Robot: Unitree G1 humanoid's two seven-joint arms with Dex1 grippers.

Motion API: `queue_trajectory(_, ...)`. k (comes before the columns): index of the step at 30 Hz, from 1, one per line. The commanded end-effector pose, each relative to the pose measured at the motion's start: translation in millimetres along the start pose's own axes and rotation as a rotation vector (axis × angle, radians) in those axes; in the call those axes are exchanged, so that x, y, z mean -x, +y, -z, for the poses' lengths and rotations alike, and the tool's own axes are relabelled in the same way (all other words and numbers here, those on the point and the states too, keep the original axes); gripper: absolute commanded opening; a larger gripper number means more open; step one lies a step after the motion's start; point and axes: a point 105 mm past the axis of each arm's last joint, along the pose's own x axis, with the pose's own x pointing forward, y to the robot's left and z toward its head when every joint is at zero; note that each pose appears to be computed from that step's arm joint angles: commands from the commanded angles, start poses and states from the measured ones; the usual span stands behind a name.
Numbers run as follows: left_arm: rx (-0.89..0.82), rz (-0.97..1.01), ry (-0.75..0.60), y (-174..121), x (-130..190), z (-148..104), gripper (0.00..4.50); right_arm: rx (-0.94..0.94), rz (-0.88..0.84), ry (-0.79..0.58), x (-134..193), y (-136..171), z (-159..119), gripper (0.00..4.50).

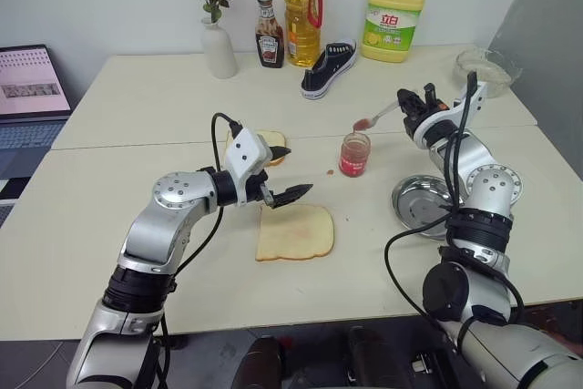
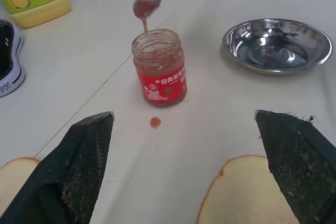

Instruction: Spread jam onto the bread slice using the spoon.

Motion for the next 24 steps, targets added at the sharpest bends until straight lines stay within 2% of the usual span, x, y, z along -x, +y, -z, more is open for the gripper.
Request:
queue_trajectory(1, -0.057, -0.003, -0.042, 8, 8, -16, 4.50, -0.075, -0.116, -0.050, 3, 32, -13, 0.03)
queue_trajectory(10, -0.078, 0.032, -0.022, 10, 16, -15, 4.50, -0.169, -0.192, -0.043, 5, 45, -9, 0.03)
queue_trajectory(15, -0.076, 0.077, -0.007, 1, 29, -14, 4.50, -0.213, -0.283, 0.001, 11, 67, 1, 0.03)
queue_trajectory(24, -0.044, 0.137, 0.026, -16, 61, -11, 4.50, -0.192, -0.354, 0.189, 31, 94, 41, 0.03)
